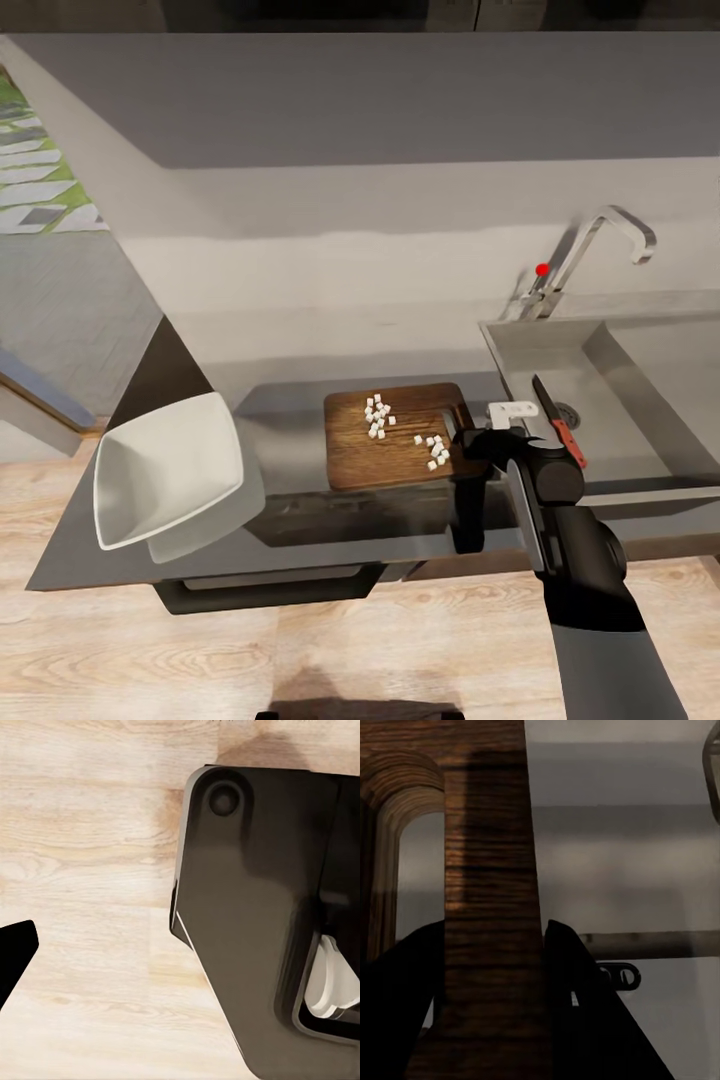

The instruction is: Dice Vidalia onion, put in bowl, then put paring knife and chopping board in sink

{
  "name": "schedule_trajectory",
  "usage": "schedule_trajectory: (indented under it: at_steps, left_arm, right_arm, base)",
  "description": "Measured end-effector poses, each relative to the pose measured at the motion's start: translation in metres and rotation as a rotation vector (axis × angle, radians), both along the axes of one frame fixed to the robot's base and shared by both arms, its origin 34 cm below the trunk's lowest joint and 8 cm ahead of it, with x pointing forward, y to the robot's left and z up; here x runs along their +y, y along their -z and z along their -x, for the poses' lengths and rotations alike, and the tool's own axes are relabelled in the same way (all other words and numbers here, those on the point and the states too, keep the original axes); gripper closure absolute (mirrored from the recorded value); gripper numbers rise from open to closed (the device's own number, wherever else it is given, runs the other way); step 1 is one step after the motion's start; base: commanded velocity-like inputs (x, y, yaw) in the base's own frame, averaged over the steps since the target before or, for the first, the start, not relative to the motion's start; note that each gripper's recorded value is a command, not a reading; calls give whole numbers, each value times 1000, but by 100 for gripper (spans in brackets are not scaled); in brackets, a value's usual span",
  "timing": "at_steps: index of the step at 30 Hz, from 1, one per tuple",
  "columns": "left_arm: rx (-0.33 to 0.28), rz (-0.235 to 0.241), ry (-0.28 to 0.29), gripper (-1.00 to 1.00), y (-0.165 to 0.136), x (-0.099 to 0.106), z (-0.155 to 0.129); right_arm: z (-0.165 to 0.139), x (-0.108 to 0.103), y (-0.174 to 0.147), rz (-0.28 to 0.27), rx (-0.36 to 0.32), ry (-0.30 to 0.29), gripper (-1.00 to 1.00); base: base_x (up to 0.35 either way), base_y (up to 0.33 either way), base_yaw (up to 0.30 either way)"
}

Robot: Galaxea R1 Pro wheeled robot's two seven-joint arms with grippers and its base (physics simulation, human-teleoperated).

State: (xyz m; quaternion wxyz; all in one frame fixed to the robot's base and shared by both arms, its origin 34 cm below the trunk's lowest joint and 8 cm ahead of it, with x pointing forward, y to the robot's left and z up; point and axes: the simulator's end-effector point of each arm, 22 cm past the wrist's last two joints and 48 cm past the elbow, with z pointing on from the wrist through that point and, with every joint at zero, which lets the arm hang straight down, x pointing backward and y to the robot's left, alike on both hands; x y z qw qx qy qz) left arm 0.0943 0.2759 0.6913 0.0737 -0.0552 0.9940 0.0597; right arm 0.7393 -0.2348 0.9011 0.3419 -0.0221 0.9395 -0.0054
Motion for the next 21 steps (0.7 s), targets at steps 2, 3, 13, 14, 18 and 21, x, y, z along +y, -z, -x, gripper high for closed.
schedule_trajectory:
  at_steps: [2, 3, 13, 14, 18, 21]
  left_arm:
    - [-3, 0, 0, -100, 0, 0, -1]
    - [-4, 0, 0, -100, 0, 0, -1]
    - [-15, -1, 0, -100, 0, 0, -4]
    - [-15, -1, 0, -100, 0, 0, -4]
    - [-17, -1, 0, -100, 1, 1, -4]
    - [-21, -1, -1, -100, 1, 0, -5]
  right_arm:
    - [0, 0, 0, 0, 1, 0, 100]
    - [0, 0, 0, 0, 2, 0, 100]
    - [2, 1, -1, -1, 10, -2, 100]
    - [2, 1, -1, -1, 10, -2, 100]
    - [3, 2, -1, -4, 13, -3, 100]
    - [3, 2, -4, -5, 8, -3, 100]
  base:
    - [0, 0, 0]
    - [0, 0, 0]
    - [0, 0, 0]
    - [0, 0, 0]
    - [0, 0, 0]
    - [0, 0, 0]
